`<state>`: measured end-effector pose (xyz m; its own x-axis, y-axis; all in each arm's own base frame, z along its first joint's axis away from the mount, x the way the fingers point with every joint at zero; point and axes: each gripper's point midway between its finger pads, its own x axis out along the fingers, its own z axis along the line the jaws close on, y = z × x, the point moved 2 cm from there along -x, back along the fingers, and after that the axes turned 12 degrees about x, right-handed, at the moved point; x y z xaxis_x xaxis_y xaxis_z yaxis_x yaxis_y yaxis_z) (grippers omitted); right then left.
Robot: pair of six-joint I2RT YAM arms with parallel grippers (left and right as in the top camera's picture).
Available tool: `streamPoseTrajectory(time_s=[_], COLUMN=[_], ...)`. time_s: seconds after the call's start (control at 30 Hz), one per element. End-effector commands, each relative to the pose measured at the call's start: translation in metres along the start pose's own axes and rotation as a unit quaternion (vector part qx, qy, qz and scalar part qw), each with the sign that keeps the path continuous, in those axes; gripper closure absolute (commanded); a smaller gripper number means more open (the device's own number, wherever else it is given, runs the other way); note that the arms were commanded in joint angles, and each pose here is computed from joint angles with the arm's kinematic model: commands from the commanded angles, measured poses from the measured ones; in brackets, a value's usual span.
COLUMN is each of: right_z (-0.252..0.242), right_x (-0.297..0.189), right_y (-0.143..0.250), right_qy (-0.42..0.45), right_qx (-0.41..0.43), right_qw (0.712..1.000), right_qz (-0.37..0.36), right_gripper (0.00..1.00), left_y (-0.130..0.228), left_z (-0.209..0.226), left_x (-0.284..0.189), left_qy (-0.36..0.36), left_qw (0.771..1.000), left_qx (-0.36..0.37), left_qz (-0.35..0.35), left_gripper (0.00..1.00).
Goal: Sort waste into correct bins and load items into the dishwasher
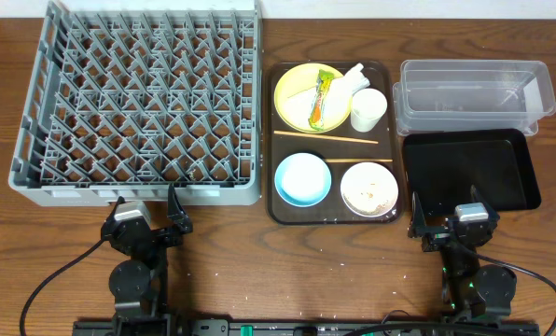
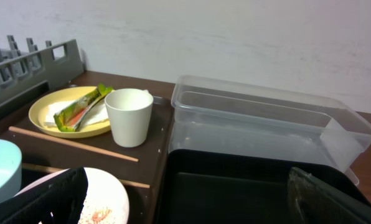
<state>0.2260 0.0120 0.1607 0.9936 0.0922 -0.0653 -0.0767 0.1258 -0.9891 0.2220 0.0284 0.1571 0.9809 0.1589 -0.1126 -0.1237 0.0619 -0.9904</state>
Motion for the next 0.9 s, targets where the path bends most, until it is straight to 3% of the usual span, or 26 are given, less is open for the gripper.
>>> streamPoseTrajectory(time_s=[0.0, 0.87], right_z=[0.0005, 0.0044], right_x=[-0.0001, -0.0002], right_y=[0.0007, -0.0054], right_qy=[0.0, -0.012], right_qx=[0.004, 0.002], right_qw=[1.0, 1.0], right_qz=[0.0, -0.013], right_gripper=[0.01, 0.01], left_y=[0.0182, 0.0182], left_z=[-0.0012, -0.0023], left_x=[0.0025, 0.0025], left_qy=[0.002, 0.005], left_qw=[1.0, 1.0], left_qx=[0.009, 0.009], left_qz=[0.023, 0.023], left_gripper=[0.05, 0.05])
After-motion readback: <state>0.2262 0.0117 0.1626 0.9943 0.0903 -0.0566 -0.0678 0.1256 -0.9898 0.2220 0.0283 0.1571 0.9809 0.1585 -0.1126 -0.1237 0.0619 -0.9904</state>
